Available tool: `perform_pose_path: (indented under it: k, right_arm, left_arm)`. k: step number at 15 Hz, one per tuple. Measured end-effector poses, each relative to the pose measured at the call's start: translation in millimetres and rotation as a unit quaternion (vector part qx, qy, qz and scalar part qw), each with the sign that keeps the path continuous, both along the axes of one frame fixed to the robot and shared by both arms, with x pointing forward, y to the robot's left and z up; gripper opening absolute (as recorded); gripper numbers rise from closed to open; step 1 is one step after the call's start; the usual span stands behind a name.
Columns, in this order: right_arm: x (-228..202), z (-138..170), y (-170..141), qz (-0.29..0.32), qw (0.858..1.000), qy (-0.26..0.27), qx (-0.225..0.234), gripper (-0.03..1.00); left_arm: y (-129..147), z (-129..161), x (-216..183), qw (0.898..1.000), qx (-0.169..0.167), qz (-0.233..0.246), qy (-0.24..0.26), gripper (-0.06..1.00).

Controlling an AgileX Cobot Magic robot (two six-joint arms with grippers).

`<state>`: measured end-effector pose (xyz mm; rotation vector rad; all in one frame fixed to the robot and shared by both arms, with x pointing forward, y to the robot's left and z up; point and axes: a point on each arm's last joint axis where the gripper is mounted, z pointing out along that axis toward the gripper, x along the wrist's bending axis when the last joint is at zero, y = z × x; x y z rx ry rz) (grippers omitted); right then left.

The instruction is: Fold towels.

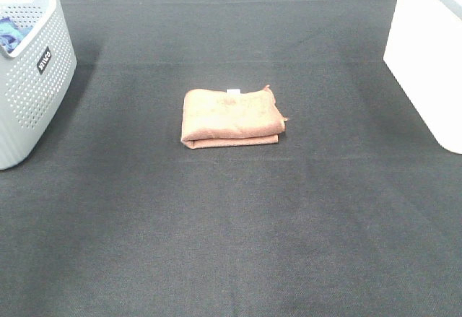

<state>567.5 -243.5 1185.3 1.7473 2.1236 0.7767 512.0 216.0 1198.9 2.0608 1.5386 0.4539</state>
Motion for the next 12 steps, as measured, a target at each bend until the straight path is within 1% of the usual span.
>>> perform_pose_path:
  k: [1, 2, 3, 5, 6, 7, 8, 10, 12]
  right_arm:
    - [-13, 10, -4, -0.008, 1.0, -0.016, -0.011, 0.76]
    - [-35, 16, -10, -0.018, 0.999, -0.025, -0.022, 0.76]
    - [-35, 16, -10, -0.018, 0.999, -0.025, -0.022, 0.76]
    - [-66, 6, -15, -0.019, 0.999, -0.011, -0.029, 0.76]
    - [-81, -4, -17, -0.019, 0.999, 0.004, -0.034, 0.76]
    - [-107, -29, -20, -0.018, 0.998, 0.037, -0.04, 0.76]
    - [-125, -42, -23, -0.018, 0.998, 0.048, -0.041, 0.76]
    - [-157, -70, -27, -0.018, 0.996, 0.071, -0.044, 0.76]
    - [-193, -98, -31, -0.018, 0.995, 0.085, -0.046, 0.76]
  left_arm:
    - [7, -4, -21, 1.0, 0.002, 0.003, 0.005, 0.77]
    - [18, -11, -55, 1.0, 0.006, 0.007, 0.006, 0.77]
    - [18, -11, -55, 1.0, 0.006, 0.007, 0.006, 0.77]
    - [29, -31, -91, 1.0, 0.009, 0.009, 0.009, 0.77]
    - [35, -42, -110, 1.0, 0.01, 0.009, 0.009, 0.77]
    - [41, -53, -131, 1.0, 0.009, 0.01, 0.006, 0.77]
    - [49, -76, -158, 1.0, 0.009, 0.012, 0.012, 0.77]
    - [60, -102, -194, 1.0, 0.001, 0.019, 0.004, 0.77]
    - [68, -124, -223, 1.0, -0.007, 0.02, -0.018, 0.77]
